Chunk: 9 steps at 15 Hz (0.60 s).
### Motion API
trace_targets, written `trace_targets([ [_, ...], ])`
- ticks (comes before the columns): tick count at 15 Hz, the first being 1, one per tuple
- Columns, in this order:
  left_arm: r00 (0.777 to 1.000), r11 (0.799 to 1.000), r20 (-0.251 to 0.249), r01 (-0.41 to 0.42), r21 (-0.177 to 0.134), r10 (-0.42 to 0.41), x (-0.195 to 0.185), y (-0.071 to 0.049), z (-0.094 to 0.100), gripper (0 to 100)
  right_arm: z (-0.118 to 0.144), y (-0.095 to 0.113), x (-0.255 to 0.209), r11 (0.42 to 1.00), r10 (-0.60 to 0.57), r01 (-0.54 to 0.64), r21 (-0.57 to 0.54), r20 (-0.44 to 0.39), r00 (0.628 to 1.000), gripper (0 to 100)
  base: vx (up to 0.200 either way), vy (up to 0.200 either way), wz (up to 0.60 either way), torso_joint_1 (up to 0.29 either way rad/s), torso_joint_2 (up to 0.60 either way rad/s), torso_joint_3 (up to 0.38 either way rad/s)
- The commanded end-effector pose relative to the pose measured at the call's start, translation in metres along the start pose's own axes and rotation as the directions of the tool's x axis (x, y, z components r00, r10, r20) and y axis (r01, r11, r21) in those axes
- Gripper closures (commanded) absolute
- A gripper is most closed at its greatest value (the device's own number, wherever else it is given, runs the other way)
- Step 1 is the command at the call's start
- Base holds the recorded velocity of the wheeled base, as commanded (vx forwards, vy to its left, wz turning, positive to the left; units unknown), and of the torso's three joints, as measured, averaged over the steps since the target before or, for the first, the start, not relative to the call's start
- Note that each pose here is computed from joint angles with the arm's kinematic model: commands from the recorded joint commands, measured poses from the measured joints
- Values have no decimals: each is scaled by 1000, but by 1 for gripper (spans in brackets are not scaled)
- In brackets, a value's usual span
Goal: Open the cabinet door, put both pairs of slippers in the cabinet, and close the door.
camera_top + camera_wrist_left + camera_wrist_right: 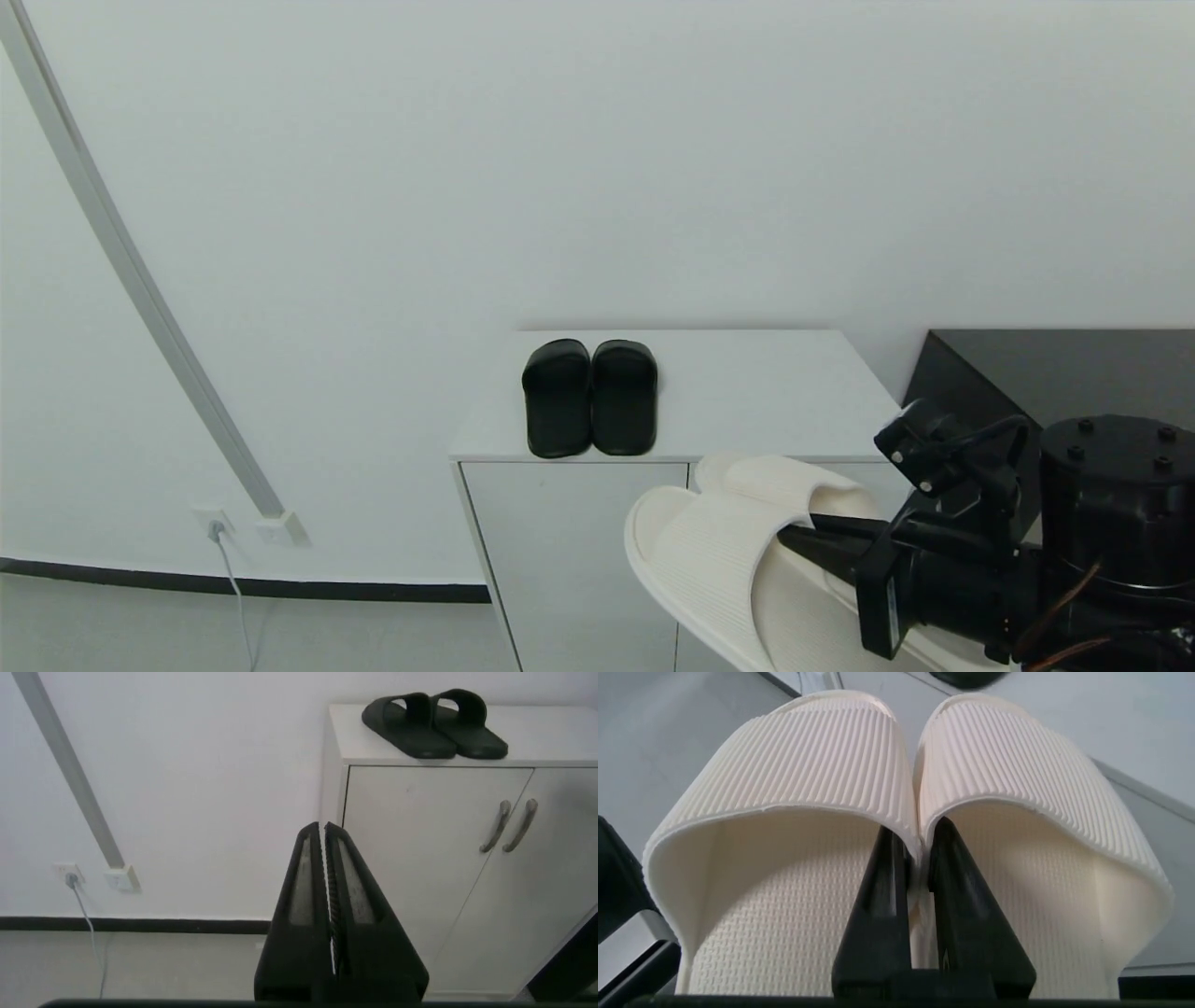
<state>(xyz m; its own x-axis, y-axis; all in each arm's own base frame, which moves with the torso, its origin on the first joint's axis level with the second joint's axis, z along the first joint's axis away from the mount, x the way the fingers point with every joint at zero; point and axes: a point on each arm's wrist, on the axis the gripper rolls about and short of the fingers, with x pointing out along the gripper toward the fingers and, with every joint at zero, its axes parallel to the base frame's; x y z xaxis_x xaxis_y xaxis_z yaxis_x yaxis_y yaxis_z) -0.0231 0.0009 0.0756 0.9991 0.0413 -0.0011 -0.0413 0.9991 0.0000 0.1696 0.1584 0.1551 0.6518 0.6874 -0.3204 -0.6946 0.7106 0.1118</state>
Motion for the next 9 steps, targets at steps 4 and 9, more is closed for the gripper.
trace_targets([
  [4,1000,1000,0,-2,0,2,0,0,0,0,-5,3,-1,1000,11,-11,-4,-17,1000,100,0,0,0,-159,380,214],
  [9,1000,1000,0,-3,-2,3,0,0,0,0,-7,5,-4,1000,20,-20,-9,-19,1000,100,0,0,0,-210,487,281],
])
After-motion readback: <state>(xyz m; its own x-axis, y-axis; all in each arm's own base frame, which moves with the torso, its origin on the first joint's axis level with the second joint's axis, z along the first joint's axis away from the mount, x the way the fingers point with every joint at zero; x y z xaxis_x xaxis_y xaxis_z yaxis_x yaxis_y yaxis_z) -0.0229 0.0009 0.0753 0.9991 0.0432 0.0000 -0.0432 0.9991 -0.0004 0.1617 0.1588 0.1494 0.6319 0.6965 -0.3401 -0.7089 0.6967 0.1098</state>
